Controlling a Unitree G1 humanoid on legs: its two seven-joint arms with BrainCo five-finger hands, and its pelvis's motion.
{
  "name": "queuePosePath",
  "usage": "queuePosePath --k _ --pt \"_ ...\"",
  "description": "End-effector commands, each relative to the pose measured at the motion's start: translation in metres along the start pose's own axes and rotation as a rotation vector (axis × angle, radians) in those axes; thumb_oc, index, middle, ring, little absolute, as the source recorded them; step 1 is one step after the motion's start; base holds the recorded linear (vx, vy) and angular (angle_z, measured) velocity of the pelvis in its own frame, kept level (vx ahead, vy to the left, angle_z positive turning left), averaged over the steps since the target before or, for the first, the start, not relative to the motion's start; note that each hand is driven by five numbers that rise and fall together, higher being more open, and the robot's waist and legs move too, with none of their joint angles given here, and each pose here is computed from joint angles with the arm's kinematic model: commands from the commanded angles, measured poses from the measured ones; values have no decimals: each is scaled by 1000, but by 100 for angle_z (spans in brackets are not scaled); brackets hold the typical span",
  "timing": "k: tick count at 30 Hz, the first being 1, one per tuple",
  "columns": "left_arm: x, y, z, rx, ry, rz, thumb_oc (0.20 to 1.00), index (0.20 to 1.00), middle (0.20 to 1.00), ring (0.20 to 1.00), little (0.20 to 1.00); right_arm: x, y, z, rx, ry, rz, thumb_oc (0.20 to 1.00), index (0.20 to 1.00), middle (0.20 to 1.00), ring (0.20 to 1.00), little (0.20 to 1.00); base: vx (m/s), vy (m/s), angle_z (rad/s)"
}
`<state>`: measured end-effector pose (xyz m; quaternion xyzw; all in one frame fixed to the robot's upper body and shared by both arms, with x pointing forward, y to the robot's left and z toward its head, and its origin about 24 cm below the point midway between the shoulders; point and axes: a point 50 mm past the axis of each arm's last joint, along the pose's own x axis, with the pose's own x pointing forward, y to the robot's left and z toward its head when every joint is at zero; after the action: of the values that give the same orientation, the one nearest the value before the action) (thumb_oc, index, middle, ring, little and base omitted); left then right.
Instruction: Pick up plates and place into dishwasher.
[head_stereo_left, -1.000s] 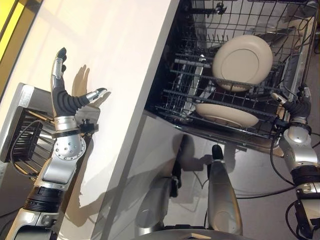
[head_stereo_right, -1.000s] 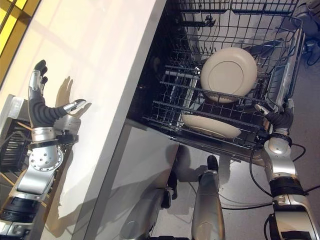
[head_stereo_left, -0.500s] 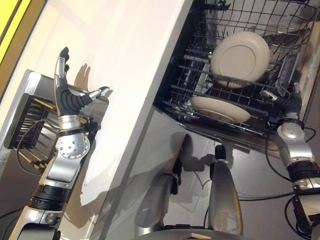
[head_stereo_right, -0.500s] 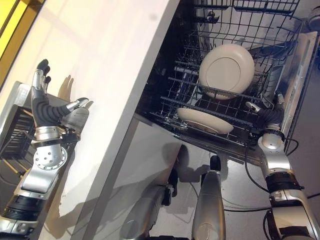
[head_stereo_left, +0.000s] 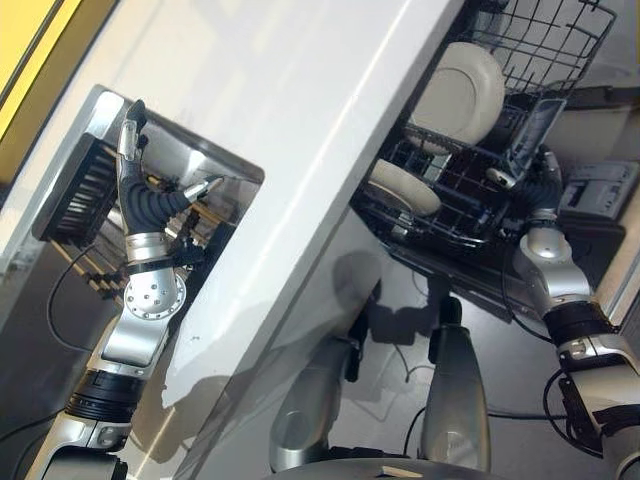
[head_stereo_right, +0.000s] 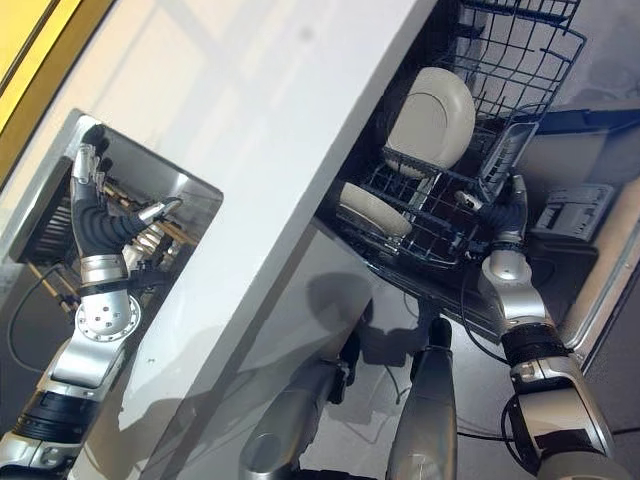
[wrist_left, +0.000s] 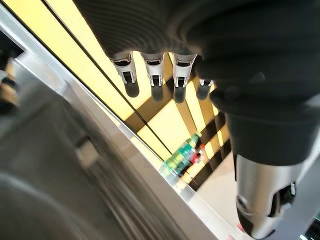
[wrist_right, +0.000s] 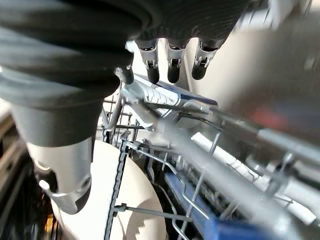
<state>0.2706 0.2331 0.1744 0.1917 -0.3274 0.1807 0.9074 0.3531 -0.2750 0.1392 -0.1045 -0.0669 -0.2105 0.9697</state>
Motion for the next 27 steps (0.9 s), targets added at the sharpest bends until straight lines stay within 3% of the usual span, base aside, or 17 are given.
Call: queuePosePath --k 1,19,27 --pt "8 15 23 -23 -115 21 1000 1000 1000 1000 1000 14 39 76 21 -267 154 1000 1000 1000 1000 1000 2 6 19" --pt "23 28 33 -19 -190 -26 1000 1000 1000 1000 1000 15 75 150 165 -476 232 1000 1000 1000 1000 1000 15 -39 18" --pt "27 33 36 -17 -204 -46 1000 1000 1000 1000 1000 17 72 154 181 -482 191 1000 1000 1000 1000 1000 -2 -30 3"
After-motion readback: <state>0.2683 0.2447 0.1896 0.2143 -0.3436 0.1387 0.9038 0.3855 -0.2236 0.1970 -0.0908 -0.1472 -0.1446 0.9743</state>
